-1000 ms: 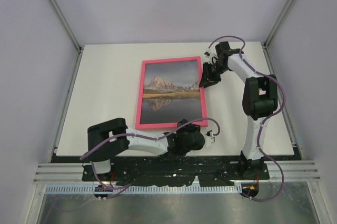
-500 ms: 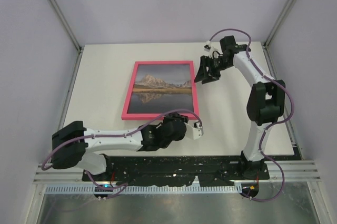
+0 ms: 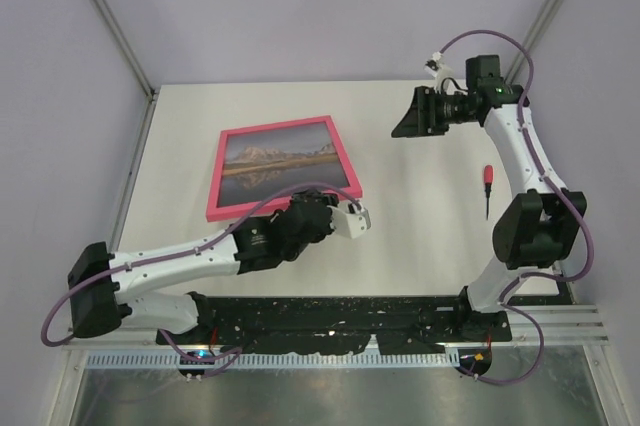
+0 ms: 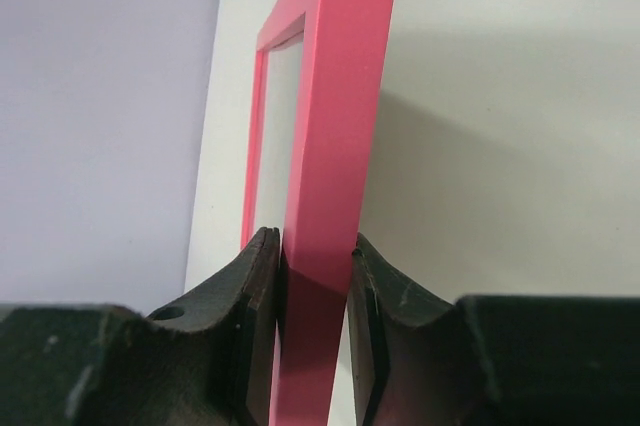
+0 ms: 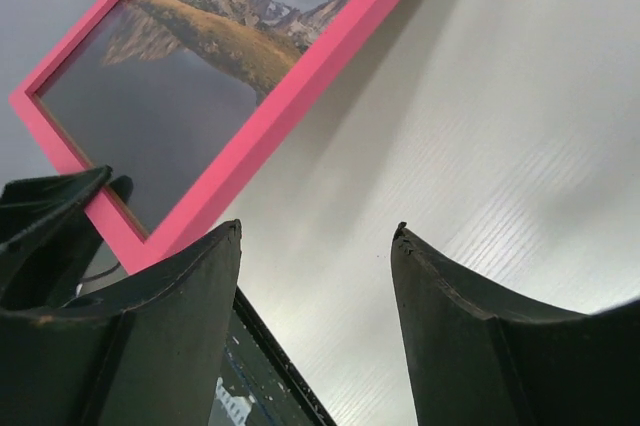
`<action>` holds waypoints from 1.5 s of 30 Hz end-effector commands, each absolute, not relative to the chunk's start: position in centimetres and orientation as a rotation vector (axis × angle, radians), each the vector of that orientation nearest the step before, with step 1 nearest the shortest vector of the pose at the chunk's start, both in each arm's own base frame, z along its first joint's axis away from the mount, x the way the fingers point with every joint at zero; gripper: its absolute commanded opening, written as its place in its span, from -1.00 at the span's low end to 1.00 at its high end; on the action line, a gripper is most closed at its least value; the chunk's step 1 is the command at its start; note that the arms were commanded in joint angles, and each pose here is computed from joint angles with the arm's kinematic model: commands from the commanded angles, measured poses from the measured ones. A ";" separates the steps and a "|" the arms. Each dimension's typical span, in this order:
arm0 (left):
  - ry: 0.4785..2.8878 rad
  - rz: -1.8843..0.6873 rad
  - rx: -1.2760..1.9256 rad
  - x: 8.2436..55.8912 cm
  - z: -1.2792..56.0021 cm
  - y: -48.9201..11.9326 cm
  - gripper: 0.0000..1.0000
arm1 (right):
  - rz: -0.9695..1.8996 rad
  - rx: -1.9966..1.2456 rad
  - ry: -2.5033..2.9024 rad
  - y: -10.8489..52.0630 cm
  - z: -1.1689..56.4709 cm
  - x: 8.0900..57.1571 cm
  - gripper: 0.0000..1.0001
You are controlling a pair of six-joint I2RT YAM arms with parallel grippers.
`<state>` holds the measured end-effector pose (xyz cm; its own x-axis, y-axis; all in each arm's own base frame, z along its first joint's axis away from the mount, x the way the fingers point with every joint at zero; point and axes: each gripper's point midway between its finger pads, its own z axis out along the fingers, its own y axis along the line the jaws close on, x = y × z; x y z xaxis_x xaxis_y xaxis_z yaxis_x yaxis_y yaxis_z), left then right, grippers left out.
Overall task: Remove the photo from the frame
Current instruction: Turn over the photo frame at the center of the board.
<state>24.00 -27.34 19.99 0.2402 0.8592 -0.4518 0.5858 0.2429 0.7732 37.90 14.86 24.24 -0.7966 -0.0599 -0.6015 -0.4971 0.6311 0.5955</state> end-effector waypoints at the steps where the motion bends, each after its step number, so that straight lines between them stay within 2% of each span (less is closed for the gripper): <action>1: 1.441 0.259 1.245 25.6 28.2 -26.8 -1.00 | 1.075 -0.527 2.163 14.5 26.1 36.6 0.32; 11: 1.543 0.162 1.184 27.3 32.7 -27.0 -1.00 | 1.049 -0.552 2.140 14.3 24.4 34.6 0.33; 21: 1.692 0.006 0.971 31.3 39.4 -26.3 -1.00 | 0.978 -0.602 2.108 13.9 24.7 33.5 0.33; 26: 1.750 -0.035 0.900 33.0 41.0 -25.5 -1.00 | 0.970 -0.562 2.137 13.7 24.3 33.4 0.33; 45: 1.679 -0.093 0.470 35.3 49.0 -18.4 -1.00 | 0.948 -0.508 2.133 13.5 24.8 33.2 0.33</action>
<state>36.35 -20.32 42.67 -0.1936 0.4853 -0.8526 0.4559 0.8140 0.3598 32.99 13.54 23.26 -0.6966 -0.0697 -0.7140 -0.5807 0.6392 0.5041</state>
